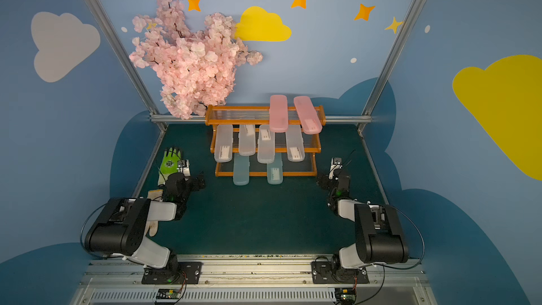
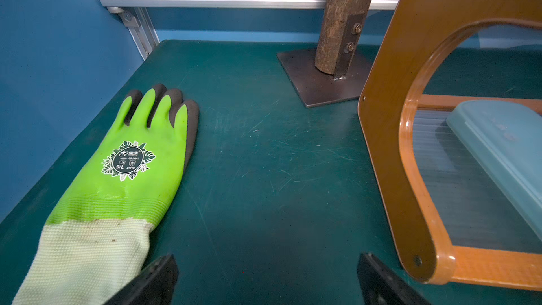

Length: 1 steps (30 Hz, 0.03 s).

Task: Place the pencil cases on the shelf according to color
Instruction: Reset both arms

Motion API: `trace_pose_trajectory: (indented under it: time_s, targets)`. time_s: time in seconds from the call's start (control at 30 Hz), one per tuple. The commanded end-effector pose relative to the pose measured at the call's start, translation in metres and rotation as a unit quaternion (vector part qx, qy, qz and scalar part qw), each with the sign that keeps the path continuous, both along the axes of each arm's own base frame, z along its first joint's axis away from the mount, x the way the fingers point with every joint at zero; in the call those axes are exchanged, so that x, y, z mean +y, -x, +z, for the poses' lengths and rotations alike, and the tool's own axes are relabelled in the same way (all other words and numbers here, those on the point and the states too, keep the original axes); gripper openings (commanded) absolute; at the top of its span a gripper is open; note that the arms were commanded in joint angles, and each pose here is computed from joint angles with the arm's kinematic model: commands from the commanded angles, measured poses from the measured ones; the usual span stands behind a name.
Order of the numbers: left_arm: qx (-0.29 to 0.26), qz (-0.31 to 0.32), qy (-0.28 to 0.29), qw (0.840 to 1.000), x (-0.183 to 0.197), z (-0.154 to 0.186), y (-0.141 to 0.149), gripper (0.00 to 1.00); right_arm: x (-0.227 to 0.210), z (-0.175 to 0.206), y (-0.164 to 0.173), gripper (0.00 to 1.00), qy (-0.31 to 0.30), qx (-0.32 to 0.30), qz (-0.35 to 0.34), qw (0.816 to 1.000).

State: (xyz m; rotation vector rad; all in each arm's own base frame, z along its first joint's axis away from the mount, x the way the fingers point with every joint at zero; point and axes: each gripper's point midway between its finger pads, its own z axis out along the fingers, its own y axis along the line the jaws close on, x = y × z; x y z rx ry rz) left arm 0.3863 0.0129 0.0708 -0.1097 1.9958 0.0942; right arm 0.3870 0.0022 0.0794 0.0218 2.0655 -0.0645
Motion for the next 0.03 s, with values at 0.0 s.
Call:
trace_pose_trajectory:
  time_s: [0.0]
  targets:
    - [-0.02,-0.004,-0.004,1.0,0.0002,0.0121,-0.0053,1.0,0.0037,0.0079,-0.0035,0.99,0.003,-0.008,0.009,1.0]
